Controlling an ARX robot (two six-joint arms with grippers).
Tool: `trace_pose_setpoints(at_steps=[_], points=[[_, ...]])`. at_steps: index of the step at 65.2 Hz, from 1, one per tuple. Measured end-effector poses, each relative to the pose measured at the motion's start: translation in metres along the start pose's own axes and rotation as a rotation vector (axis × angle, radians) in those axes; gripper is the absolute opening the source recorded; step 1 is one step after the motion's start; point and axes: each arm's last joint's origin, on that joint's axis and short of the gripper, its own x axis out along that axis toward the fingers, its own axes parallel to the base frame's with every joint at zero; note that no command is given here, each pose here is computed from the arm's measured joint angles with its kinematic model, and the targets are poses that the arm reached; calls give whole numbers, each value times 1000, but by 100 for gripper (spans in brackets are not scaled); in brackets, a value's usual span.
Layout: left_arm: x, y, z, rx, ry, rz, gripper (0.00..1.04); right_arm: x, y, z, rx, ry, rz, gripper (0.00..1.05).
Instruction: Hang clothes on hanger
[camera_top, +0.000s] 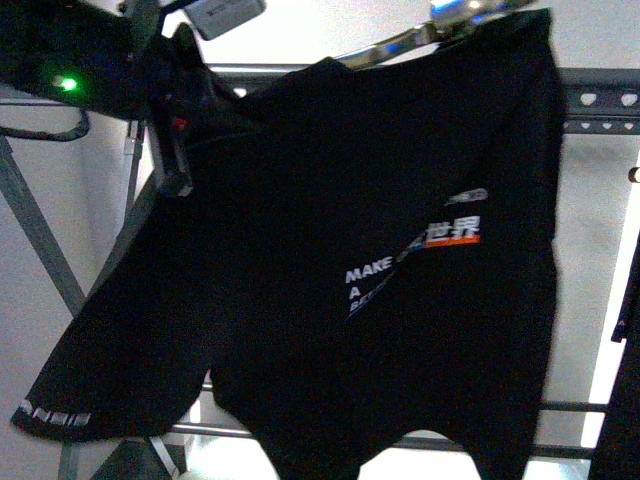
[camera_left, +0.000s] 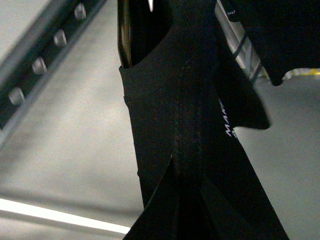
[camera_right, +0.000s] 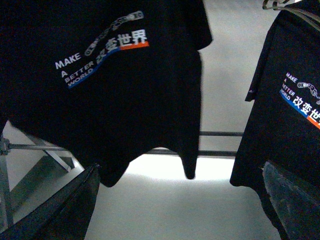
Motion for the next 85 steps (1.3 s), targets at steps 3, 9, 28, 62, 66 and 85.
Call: trace_pose_setpoints(at_steps=[3, 9, 28, 62, 66, 85], points=[[8, -2, 4, 56, -20, -3, 5, 0, 0, 0, 0, 0, 0, 97], [18, -6, 6, 147, -55, 4, 5, 0, 0, 0, 0, 0, 0, 97], [23, -15, 5, 324, -99, 25, 5, 0, 0, 0, 0, 0, 1, 97], [24, -17, 5, 357, -97, 24, 5, 17, -24, 37, -131, 65, 288, 97], [24, -17, 6, 358, -101, 22, 5, 31, -40, 67, -216, -7, 290, 97], [24, -17, 5, 357, -99, 21, 5, 138, -62, 169, -953, -326, 380, 97]])
